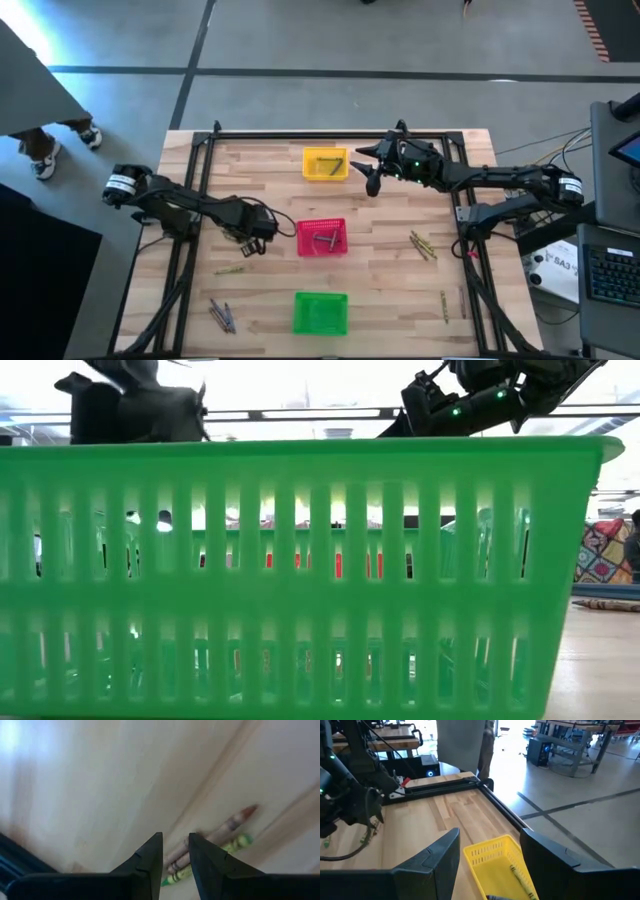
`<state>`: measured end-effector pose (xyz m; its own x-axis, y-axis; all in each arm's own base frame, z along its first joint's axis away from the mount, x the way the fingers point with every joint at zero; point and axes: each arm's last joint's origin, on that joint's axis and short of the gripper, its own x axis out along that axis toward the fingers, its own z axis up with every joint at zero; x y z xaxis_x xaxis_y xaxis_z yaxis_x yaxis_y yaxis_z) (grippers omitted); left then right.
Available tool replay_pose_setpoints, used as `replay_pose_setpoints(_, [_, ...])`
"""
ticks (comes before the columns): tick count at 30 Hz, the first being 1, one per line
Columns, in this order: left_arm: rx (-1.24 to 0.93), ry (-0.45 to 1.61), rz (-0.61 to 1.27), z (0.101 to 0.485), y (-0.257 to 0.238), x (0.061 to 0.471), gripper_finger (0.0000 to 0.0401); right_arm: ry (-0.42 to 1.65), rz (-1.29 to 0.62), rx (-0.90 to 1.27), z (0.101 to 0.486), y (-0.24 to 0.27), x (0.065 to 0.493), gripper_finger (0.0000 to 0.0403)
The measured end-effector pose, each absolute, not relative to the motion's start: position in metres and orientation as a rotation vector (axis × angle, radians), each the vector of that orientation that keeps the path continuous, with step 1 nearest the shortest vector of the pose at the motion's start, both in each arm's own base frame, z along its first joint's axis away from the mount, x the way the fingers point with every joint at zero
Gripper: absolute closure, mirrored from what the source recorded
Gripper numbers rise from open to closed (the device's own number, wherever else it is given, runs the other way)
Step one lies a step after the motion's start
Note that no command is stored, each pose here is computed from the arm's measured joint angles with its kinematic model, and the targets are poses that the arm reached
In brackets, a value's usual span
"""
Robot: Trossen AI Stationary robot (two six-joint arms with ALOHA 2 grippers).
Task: Sort crayons
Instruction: Put the brown crayon into the green bin
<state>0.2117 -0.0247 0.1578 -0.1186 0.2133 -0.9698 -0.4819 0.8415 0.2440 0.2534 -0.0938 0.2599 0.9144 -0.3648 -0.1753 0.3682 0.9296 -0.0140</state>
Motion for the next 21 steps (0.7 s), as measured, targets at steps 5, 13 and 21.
replay_pose_setpoints(5, [-0.245,1.638,0.634,0.146,-0.023,0.199,0.0324,0.175,-0.377,0.018,0.260,-0.094,0.253,0.0205])
replay_pose_setpoints(13, [-0.274,1.650,0.616,0.142,-0.024,0.197,0.0324,0.174,-0.377,0.019,0.260,-0.094,0.253,0.0205])
replay_pose_setpoints(21, [-0.290,1.562,0.569,0.136,-0.024,0.203,0.0324,0.174,-0.377,0.019,0.260,-0.094,0.253,0.0205])
